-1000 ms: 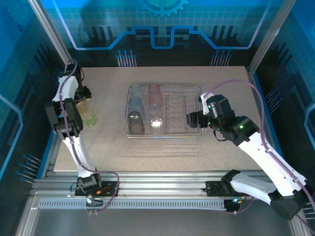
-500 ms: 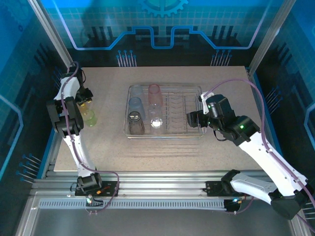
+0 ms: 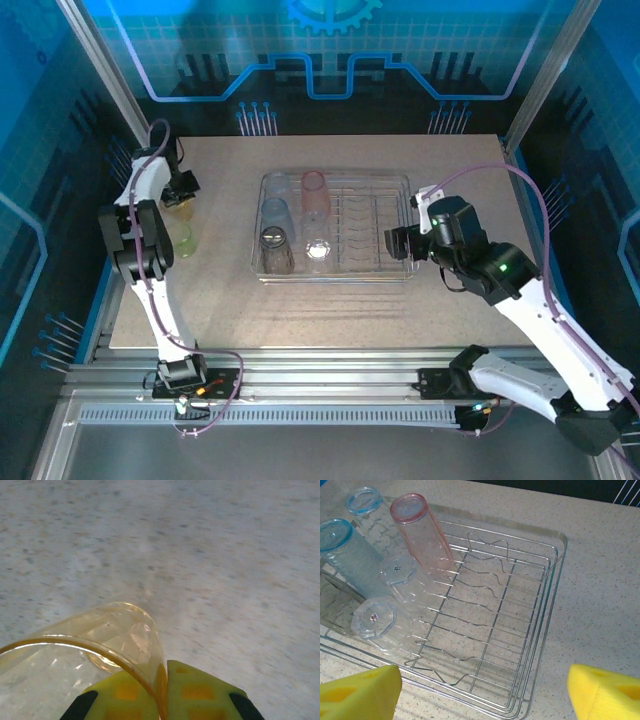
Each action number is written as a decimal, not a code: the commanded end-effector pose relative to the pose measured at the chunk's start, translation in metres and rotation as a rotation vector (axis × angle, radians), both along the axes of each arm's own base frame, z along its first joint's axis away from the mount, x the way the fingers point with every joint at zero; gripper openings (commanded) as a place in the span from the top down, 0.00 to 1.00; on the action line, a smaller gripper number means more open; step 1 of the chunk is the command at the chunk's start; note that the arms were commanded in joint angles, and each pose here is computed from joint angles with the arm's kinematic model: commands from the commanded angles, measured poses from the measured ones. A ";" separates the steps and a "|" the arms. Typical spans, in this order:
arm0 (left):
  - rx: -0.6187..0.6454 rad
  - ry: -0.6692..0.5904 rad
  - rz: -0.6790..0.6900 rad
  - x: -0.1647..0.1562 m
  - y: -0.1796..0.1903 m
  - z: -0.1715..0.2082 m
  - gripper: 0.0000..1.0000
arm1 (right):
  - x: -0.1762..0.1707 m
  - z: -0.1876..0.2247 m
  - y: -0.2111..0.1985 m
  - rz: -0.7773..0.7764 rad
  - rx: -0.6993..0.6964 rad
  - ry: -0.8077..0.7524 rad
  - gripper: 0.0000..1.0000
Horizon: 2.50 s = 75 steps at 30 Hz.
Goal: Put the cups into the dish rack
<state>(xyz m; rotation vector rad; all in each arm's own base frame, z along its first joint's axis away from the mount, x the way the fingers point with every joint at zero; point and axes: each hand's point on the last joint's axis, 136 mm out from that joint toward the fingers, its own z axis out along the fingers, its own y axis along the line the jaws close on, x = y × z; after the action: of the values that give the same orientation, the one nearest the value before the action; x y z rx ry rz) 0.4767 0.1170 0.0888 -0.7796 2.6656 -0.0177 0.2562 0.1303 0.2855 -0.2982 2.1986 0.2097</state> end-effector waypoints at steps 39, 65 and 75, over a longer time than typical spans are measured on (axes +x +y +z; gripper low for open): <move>-1.239 -0.931 -0.890 -0.137 -0.407 0.374 1.00 | 0.045 0.124 0.014 0.262 0.884 -0.132 0.01; -1.366 -0.868 -0.936 -0.132 -0.458 0.360 1.00 | 0.073 0.137 0.076 0.441 1.065 -0.126 0.10; -1.384 -0.839 -0.933 -0.131 -0.461 0.345 1.00 | 0.076 0.133 0.073 0.398 1.037 -0.154 0.31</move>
<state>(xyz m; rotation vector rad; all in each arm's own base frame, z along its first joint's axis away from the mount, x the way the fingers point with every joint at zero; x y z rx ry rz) 0.3487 -0.3413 0.4367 0.2661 1.6367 -1.9618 0.3384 0.2018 0.4067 -0.1015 1.6381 1.4441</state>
